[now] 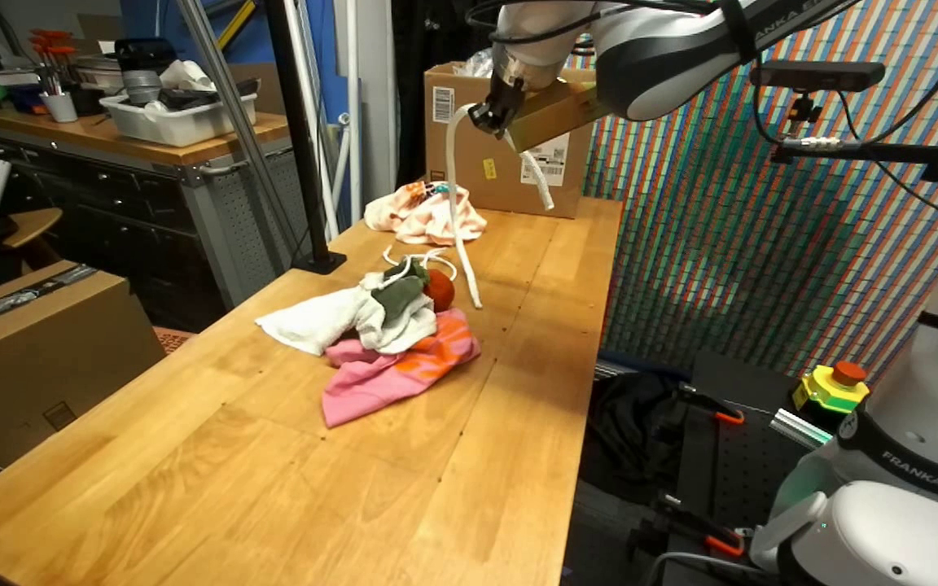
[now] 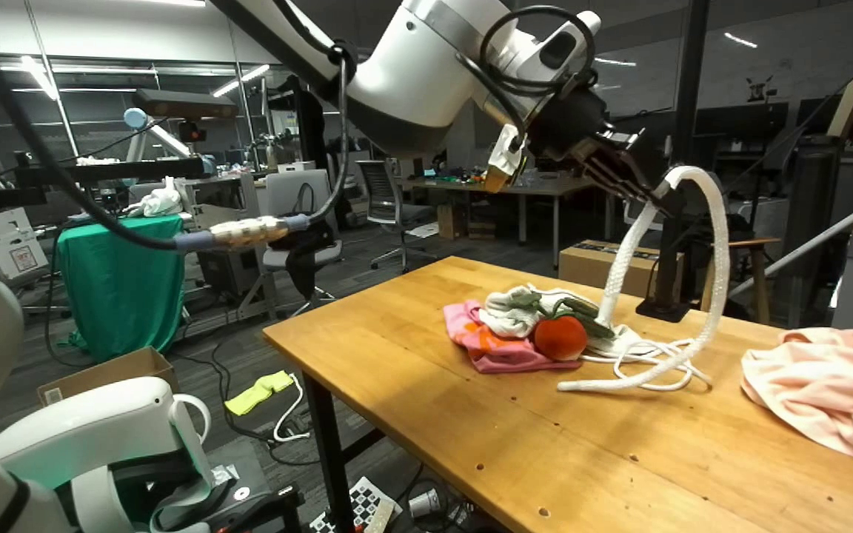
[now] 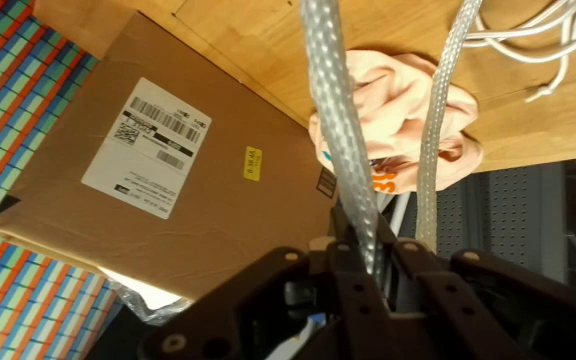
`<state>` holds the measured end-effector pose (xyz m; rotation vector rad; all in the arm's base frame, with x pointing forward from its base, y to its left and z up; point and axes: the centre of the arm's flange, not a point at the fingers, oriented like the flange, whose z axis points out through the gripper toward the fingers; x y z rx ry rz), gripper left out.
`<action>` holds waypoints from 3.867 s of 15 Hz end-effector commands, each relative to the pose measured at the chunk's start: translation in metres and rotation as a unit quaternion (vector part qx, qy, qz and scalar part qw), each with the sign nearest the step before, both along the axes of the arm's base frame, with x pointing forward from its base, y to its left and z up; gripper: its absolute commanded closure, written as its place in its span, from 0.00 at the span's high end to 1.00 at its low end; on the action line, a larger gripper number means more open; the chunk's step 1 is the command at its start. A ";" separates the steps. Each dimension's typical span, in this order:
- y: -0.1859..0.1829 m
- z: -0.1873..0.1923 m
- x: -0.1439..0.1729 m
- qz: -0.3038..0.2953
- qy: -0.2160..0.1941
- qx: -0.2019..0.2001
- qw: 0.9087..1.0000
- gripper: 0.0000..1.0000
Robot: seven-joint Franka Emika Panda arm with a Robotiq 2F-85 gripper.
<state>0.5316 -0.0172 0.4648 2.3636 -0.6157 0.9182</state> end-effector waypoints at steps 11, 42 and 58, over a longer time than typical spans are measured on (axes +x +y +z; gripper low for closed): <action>-0.123 -0.031 -0.045 -0.193 -0.028 -0.109 0.975 0.08; -0.217 -0.121 0.010 -0.475 -0.103 -0.048 0.872 0.08; -0.177 -0.130 0.033 -0.488 -0.081 0.027 0.868 0.59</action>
